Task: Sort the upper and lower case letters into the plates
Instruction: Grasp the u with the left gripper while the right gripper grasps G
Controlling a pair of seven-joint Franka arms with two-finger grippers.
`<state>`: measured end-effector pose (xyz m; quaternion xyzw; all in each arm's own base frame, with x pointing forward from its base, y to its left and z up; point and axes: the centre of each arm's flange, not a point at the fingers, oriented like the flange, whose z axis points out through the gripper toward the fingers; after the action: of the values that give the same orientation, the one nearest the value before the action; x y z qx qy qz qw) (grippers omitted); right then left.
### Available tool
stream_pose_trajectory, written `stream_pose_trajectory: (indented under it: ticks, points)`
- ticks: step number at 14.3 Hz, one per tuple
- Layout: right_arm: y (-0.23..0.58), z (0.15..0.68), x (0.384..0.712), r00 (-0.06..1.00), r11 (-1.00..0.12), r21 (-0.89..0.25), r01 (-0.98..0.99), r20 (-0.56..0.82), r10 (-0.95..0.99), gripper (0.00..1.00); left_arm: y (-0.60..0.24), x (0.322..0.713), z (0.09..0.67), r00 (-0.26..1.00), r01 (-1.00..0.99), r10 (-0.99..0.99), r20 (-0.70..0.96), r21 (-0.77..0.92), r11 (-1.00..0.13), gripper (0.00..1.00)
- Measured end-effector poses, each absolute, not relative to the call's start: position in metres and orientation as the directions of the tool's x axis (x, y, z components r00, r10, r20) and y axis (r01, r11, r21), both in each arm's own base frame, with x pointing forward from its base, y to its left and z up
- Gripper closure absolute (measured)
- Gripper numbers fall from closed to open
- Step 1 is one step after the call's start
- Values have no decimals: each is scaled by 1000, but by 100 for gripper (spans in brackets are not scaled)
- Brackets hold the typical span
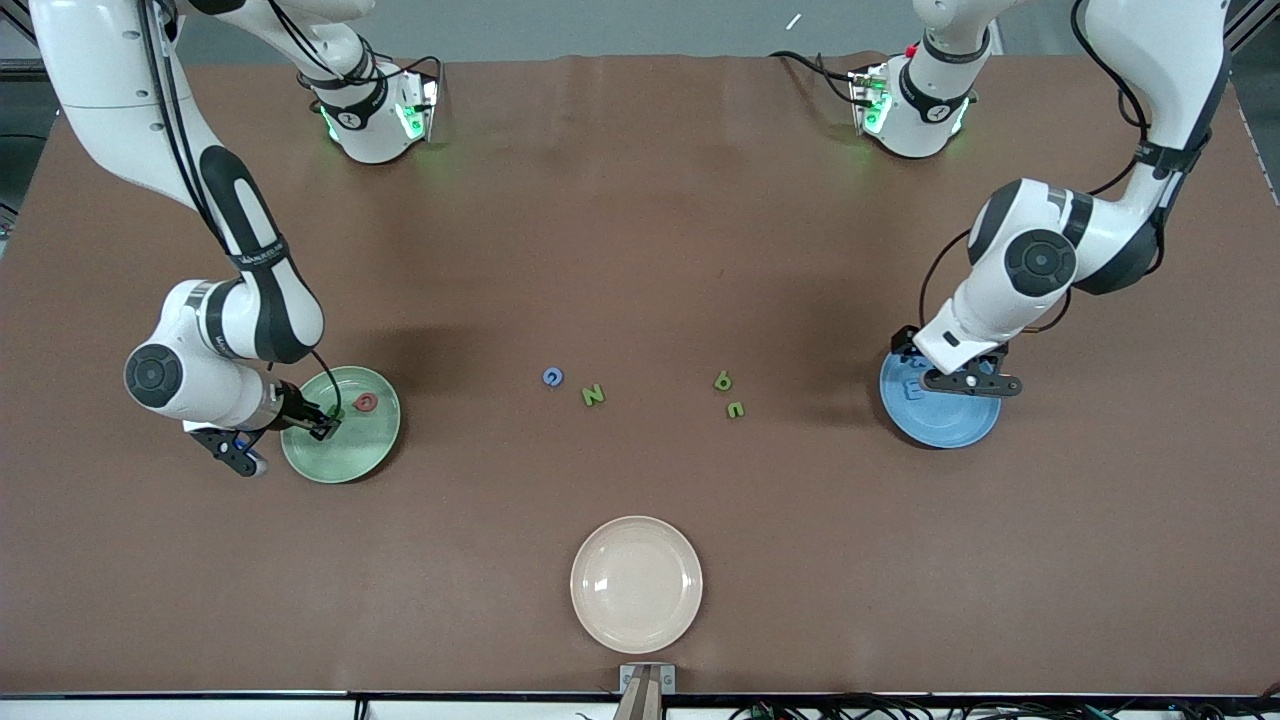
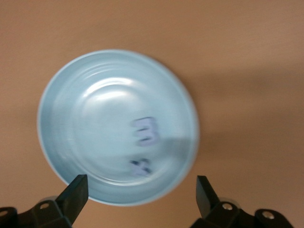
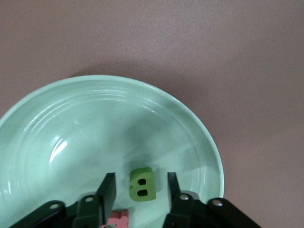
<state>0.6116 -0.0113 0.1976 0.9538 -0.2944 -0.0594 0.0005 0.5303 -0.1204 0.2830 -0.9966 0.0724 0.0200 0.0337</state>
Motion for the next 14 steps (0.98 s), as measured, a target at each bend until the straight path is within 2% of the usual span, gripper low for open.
stream_pose_trajectory:
  ticks: [4,5,9,14]
  points:
    - [40,217,616,764,-775,58,-630,-138,-631,3,-192,529,302,997,-71,-71,-18,-16,-997,0]
    - [72,225,615,747,-757,62,-651,-130,-652,0,-210,530,302,999,-45,-45,-16,0,-999,0]
    - [203,237,587,756,-765,68,-641,-116,-644,0,-279,548,303,994,106,104,-25,94,-990,0]
    - [283,232,554,735,-740,16,-672,-104,-670,0,-334,571,269,966,258,255,-43,97,-961,0]
